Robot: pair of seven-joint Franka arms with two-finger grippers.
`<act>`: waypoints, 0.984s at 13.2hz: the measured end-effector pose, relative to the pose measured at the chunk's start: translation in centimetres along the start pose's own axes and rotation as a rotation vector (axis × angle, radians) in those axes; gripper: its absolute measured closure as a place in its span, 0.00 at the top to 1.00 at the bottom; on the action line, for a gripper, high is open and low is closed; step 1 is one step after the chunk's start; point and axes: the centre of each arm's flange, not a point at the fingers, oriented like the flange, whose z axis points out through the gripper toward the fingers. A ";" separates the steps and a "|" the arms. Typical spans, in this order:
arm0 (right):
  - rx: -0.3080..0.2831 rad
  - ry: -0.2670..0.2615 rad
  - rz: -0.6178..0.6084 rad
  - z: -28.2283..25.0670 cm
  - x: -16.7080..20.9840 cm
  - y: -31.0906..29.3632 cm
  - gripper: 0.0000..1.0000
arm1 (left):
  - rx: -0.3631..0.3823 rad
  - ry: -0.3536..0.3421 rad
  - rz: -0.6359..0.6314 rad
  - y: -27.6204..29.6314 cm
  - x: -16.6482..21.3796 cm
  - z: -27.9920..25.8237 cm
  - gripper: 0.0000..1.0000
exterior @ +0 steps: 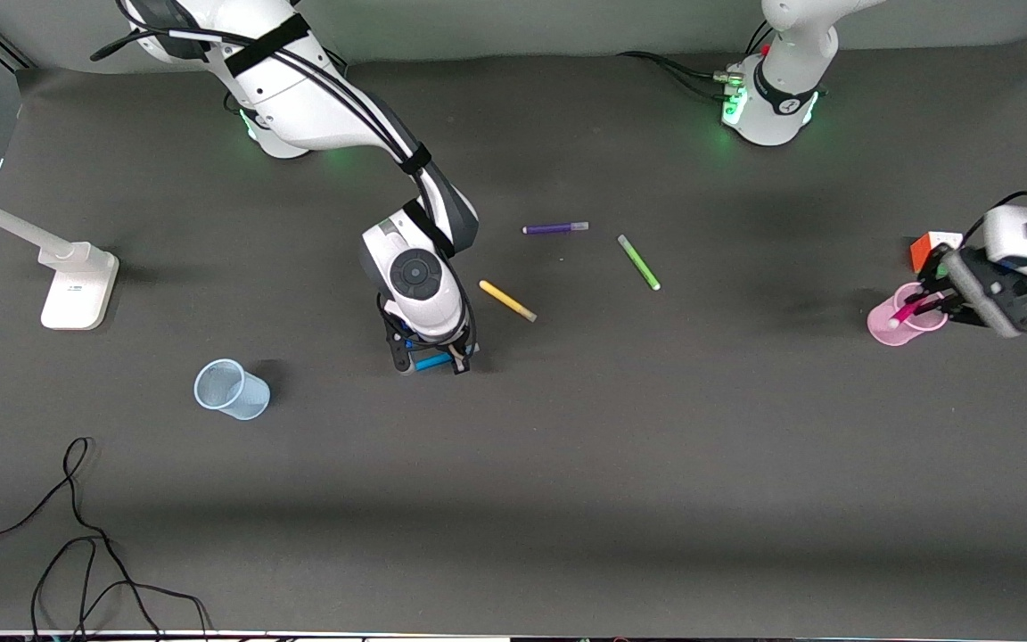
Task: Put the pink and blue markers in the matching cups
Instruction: 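Lift the blue marker while the left gripper carries the pink marker over the pink cup, then drop the pink marker into the pink cup while the right gripper moves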
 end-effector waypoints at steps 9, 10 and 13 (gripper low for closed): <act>-0.107 -0.013 -0.236 -17.0 4.8 -3.4 0.18 | -0.054 0.390 0.278 -1.8 -14.5 8.5 0.16; -0.117 -0.022 -0.297 -19.7 6.4 -3.4 0.18 | -0.054 0.395 0.279 -1.9 -14.5 8.4 0.16; -0.155 -0.064 -0.522 -26.1 12.9 -2.2 0.18 | -0.060 0.414 0.275 -2.0 -14.7 8.2 0.31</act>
